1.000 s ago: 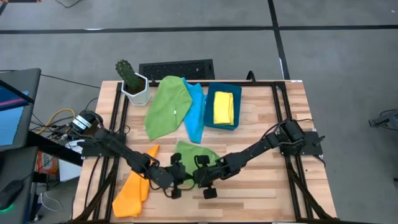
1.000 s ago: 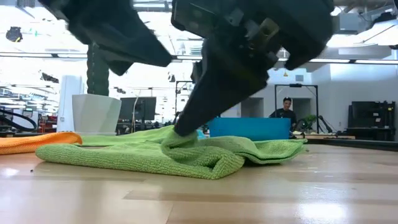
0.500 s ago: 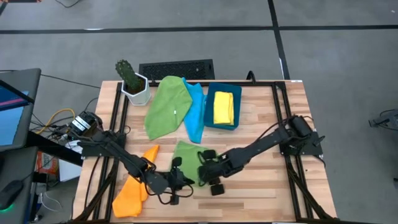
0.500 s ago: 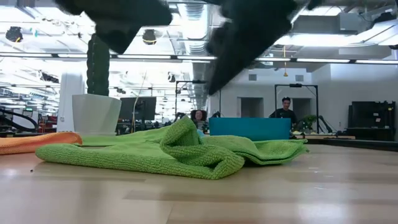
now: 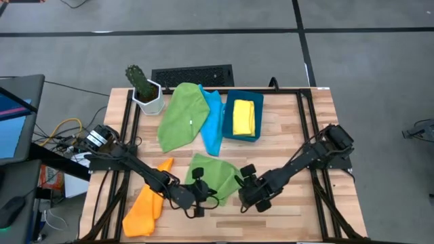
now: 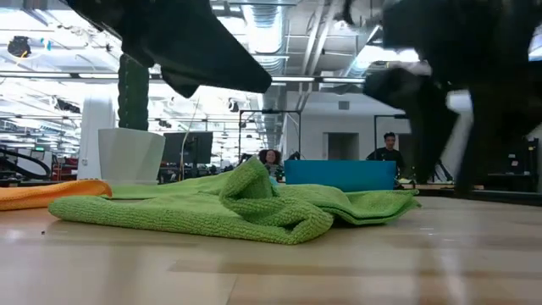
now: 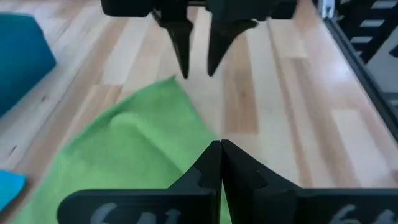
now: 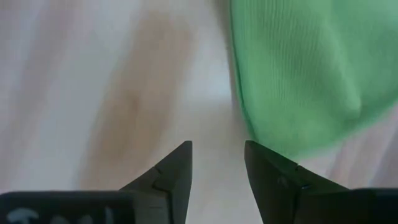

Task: Fold microfiber towels
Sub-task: Fold the right green towel

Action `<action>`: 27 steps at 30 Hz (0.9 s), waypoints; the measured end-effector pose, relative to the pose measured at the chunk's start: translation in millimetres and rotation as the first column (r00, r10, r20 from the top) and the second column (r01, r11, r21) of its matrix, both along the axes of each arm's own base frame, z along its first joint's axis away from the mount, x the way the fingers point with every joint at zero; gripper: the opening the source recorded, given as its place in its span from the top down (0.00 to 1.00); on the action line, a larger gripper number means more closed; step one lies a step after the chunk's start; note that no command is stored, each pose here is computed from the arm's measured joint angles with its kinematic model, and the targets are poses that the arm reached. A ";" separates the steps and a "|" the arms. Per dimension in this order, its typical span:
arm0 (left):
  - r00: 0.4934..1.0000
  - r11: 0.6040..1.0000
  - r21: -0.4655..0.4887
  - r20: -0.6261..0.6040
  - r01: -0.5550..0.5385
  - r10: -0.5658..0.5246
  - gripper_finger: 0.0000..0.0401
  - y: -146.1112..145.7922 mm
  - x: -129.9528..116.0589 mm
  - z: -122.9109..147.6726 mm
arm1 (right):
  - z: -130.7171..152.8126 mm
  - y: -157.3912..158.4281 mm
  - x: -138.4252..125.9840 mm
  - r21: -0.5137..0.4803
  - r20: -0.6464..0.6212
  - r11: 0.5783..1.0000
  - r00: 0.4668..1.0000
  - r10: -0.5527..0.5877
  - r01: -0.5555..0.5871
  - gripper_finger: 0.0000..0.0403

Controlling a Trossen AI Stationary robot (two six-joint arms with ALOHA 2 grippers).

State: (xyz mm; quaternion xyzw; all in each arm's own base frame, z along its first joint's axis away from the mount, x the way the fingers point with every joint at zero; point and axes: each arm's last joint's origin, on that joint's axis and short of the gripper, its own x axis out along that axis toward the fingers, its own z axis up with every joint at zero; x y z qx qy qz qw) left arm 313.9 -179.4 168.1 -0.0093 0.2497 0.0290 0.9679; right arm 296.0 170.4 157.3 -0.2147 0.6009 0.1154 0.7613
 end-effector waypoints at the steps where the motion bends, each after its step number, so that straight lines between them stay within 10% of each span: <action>1: 1.000 1.000 -0.003 -0.008 0.001 -0.001 1.00 0.2 -0.5 -0.9 | -2.8 -0.3 4.0 0.007 0.020 1.000 1.000 -0.006 0.006 0.57; 15: 1.000 1.000 -0.031 -0.018 0.005 -0.005 1.00 1.4 0.2 -1.5 | -15.5 -20.2 6.7 -0.026 0.004 1.000 1.000 0.000 0.001 0.62; 27: 0.999 1.000 -0.026 -0.037 0.000 -0.001 1.00 2.0 -0.9 -3.1 | -36.1 -19.4 12.0 -0.046 -0.052 0.999 0.999 0.012 -0.015 0.87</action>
